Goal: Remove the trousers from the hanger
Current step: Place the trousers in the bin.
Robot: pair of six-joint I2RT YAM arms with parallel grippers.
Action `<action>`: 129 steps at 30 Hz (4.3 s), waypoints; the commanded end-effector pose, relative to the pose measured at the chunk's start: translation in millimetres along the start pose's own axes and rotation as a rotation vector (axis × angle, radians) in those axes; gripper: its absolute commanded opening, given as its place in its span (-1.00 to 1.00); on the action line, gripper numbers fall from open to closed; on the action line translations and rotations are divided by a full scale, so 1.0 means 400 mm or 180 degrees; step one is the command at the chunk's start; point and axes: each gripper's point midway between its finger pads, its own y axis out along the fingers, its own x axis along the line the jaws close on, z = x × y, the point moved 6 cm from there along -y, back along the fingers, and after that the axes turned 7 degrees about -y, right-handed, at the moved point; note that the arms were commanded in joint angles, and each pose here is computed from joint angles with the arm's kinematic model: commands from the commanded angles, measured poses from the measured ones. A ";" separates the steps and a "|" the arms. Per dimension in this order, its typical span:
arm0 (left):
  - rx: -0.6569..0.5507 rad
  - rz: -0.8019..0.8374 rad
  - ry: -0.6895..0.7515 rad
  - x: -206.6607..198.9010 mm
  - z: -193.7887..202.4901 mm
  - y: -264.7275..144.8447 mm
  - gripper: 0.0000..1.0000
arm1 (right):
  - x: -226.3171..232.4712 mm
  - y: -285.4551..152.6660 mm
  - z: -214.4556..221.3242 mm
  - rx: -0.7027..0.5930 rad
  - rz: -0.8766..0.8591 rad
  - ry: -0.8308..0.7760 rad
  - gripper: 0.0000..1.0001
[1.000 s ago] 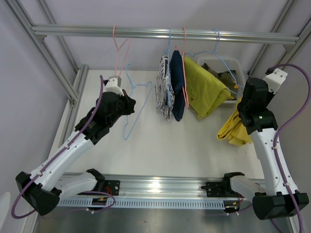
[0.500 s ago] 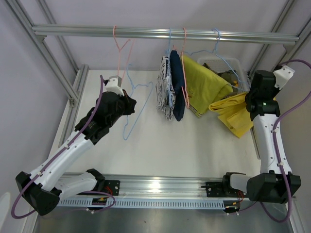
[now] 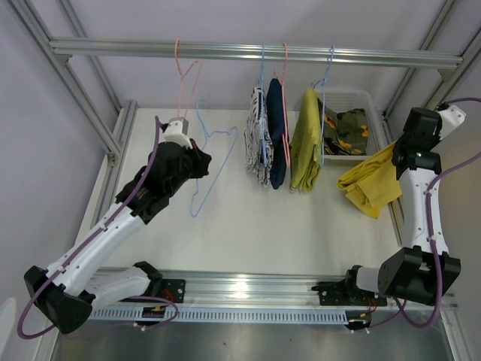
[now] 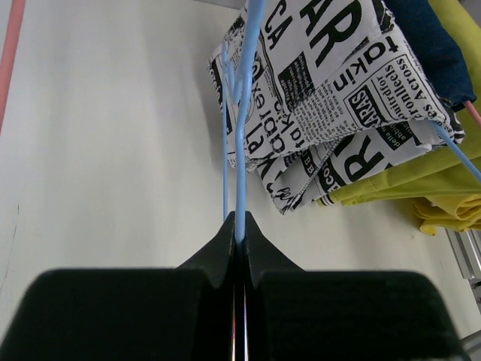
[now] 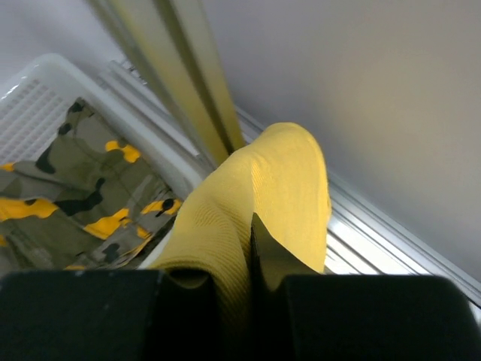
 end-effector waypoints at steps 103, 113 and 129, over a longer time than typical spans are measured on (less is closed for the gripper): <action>-0.0077 0.0372 -0.0009 -0.054 -0.052 -0.028 -0.99 | 0.829 0.453 0.027 -0.0423 -0.2417 0.0168 0.40; -0.0010 0.0401 0.0026 -0.059 -0.045 -0.019 -0.99 | 0.826 0.343 -0.054 -0.0393 -0.2737 0.0254 0.76; -0.0001 0.0490 0.0029 -0.069 -0.049 -0.030 -0.99 | 0.680 0.307 0.112 0.0370 -0.2066 -0.0084 -0.58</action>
